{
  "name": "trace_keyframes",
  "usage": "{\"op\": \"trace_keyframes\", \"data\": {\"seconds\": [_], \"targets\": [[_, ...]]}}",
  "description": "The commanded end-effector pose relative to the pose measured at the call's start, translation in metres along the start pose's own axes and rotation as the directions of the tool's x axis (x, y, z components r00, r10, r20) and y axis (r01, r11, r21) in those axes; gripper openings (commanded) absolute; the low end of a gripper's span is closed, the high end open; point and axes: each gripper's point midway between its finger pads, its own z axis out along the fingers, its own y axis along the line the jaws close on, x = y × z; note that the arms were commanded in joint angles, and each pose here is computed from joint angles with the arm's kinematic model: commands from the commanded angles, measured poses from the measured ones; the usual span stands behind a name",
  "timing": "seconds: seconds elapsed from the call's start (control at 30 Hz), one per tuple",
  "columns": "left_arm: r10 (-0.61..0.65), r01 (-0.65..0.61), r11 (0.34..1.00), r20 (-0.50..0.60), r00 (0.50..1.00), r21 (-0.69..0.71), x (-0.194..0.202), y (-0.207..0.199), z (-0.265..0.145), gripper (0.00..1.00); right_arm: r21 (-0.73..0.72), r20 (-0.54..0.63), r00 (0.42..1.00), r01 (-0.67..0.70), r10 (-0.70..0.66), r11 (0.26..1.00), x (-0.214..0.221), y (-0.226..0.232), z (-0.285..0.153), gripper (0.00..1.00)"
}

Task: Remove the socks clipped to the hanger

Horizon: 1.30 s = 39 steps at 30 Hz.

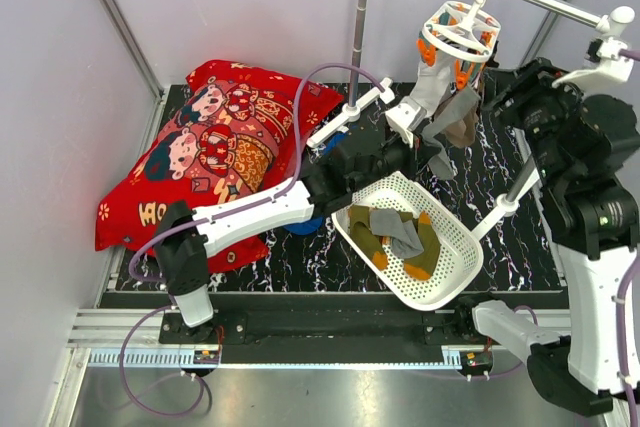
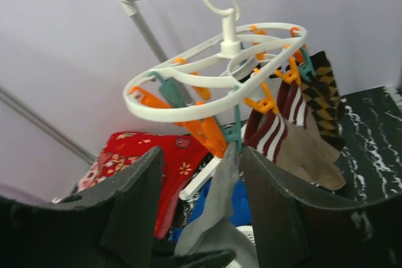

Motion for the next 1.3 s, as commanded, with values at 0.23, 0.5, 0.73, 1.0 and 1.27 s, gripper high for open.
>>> {"op": "trace_keyframes", "data": {"seconds": [0.23, 0.5, 0.73, 1.0, 1.27], "targets": [[-0.004, -0.008, 0.995, 0.121, 0.993, 0.099, -0.050, -0.034, -0.028, 0.00, 0.117, -0.122, 0.984, 0.146, -0.131, 0.982, 0.036, -0.031, 0.032, 0.55], [0.033, -0.043, 0.995, 0.113, 0.993, 0.089, -0.046, -0.041, -0.025, 0.00, -0.008, -0.139, 0.982, 0.128, -0.127, 0.992, 0.048, -0.010, 0.047, 0.57], [0.047, -0.054, 0.996, 0.109, 0.993, 0.066, -0.043, -0.040, -0.019, 0.00, -0.036, -0.134, 0.982, 0.127, -0.131, 0.991, 0.046, -0.004, 0.045, 0.57], [0.074, -0.079, 0.996, 0.100, 0.992, 0.044, -0.038, -0.038, -0.016, 0.00, -0.022, -0.136, 0.981, 0.137, -0.139, 0.990, 0.047, -0.007, 0.052, 0.57], [0.083, -0.088, 0.995, 0.103, 0.991, 0.047, -0.038, -0.040, -0.010, 0.00, -0.030, -0.136, 0.979, 0.148, -0.151, 0.988, 0.047, -0.005, 0.059, 0.56]]}}
